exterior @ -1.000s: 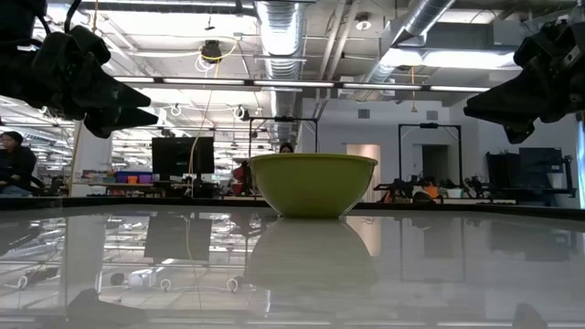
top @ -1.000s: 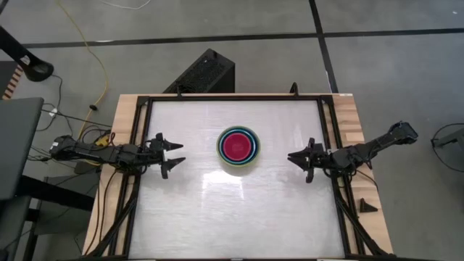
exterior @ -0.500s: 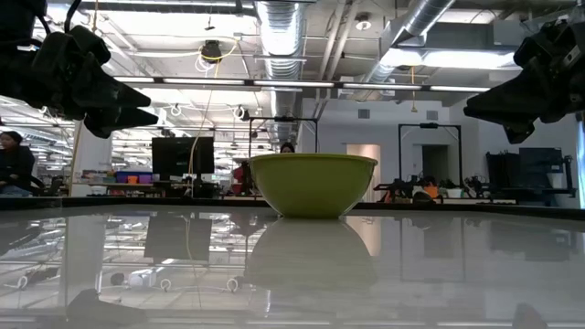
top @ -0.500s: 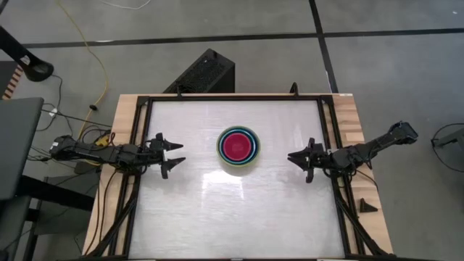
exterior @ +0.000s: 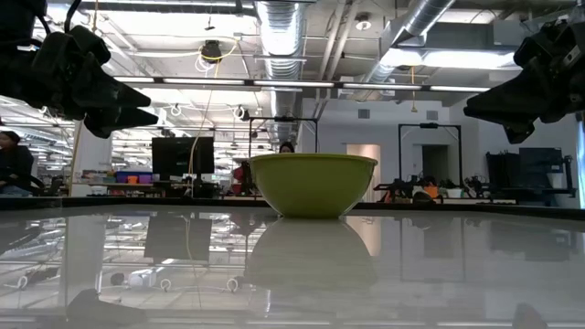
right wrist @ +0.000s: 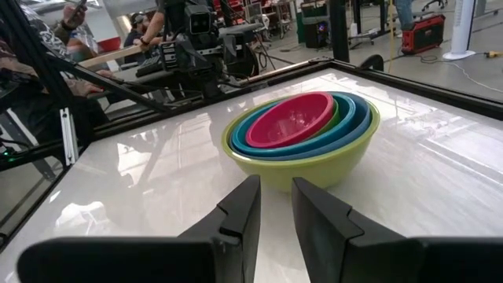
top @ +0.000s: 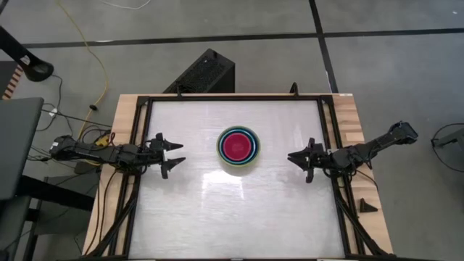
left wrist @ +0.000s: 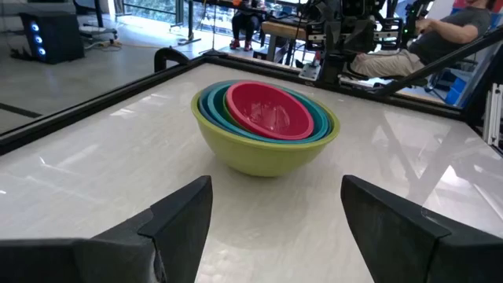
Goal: Nest bowls inside each other
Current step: Return to Home Position
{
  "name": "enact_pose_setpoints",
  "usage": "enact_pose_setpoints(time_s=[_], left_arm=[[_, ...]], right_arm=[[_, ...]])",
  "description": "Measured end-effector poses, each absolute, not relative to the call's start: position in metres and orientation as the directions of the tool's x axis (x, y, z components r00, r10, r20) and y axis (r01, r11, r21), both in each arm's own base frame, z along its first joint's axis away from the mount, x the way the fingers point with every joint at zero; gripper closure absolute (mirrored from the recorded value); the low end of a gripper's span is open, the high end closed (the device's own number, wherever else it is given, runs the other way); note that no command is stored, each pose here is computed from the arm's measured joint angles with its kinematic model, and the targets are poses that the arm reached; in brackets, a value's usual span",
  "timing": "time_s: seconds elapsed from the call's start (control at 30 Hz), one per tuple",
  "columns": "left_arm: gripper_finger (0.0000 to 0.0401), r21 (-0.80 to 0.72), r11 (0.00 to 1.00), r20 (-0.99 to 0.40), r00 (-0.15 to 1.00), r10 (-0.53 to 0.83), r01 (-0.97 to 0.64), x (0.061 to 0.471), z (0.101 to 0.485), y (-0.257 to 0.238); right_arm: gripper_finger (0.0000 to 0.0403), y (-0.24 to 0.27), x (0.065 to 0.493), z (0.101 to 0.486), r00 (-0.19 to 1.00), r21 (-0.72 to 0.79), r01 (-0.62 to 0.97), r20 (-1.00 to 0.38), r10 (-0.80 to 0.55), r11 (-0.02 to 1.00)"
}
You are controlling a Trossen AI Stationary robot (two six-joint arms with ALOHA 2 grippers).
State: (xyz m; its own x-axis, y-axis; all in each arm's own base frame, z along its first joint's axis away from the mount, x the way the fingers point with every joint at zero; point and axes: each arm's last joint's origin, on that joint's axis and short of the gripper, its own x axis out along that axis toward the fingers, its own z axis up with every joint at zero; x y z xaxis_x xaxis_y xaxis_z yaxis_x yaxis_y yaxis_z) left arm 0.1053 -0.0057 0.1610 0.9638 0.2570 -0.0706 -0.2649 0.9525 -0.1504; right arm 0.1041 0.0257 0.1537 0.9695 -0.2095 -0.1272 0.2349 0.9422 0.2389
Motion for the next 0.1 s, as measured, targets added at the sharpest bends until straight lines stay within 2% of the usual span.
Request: enact_pose_setpoints(time_s=[0.1], left_arm=[[0.0131,-0.150,0.952,-0.071,0.964,0.257,-0.265,0.1053,0.1608,-0.0057]], right_arm=[[0.0291,0.0257,0.1041,0.1537,0.970,0.239,0.235,-0.127,-0.209,0.942]])
